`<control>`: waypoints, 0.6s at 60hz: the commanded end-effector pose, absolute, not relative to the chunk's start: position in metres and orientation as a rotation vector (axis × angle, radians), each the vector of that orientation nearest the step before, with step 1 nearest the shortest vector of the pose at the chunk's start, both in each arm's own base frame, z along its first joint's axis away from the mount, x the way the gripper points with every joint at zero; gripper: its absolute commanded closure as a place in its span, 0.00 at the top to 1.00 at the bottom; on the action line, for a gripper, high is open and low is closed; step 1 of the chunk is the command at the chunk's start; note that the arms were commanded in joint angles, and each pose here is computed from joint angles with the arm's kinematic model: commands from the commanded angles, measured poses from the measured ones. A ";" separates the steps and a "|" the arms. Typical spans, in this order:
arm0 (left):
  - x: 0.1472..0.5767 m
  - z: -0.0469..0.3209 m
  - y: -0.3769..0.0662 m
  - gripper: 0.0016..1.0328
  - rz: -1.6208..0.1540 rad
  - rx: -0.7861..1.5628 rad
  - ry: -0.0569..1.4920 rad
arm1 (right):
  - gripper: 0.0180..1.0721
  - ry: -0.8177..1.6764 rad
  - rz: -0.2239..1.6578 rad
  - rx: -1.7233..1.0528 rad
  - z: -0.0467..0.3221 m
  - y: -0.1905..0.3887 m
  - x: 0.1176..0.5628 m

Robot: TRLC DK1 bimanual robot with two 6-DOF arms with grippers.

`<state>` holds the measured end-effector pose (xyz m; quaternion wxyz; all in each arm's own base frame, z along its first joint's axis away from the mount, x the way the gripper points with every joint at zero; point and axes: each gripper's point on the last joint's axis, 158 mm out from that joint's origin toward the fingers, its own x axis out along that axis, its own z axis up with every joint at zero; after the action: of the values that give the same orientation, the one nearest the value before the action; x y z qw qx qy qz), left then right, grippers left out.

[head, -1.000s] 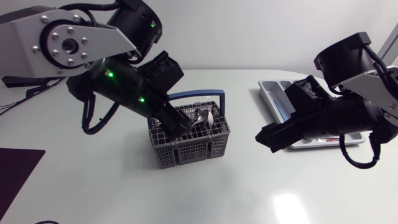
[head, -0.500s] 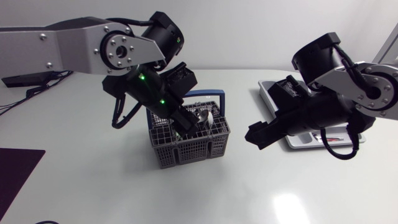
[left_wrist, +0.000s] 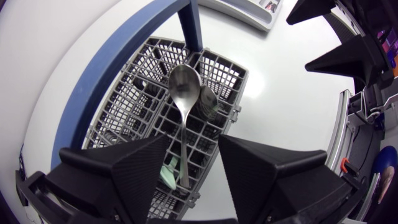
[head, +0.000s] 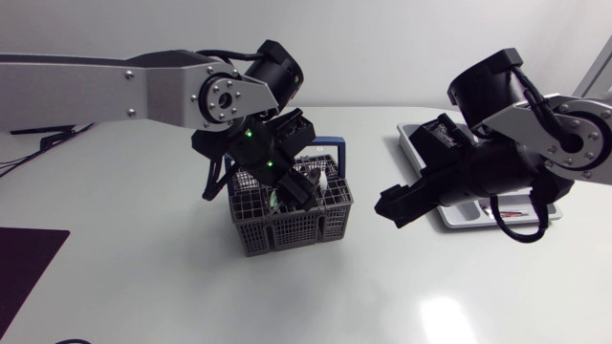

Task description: Unload the cutlery basket into the drawer organizer.

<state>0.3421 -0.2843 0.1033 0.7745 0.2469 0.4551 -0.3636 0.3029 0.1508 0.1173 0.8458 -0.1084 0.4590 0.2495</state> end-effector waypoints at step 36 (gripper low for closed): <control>0.340 0.070 -0.288 0.48 -0.690 0.642 0.988 | 0.95 0.978 0.549 -0.254 0.104 0.146 0.286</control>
<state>0.3467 -0.2939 0.0937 0.7861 0.2927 0.4333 -0.3296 0.2927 0.1466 0.1100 0.8436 -0.1125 0.4611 0.2512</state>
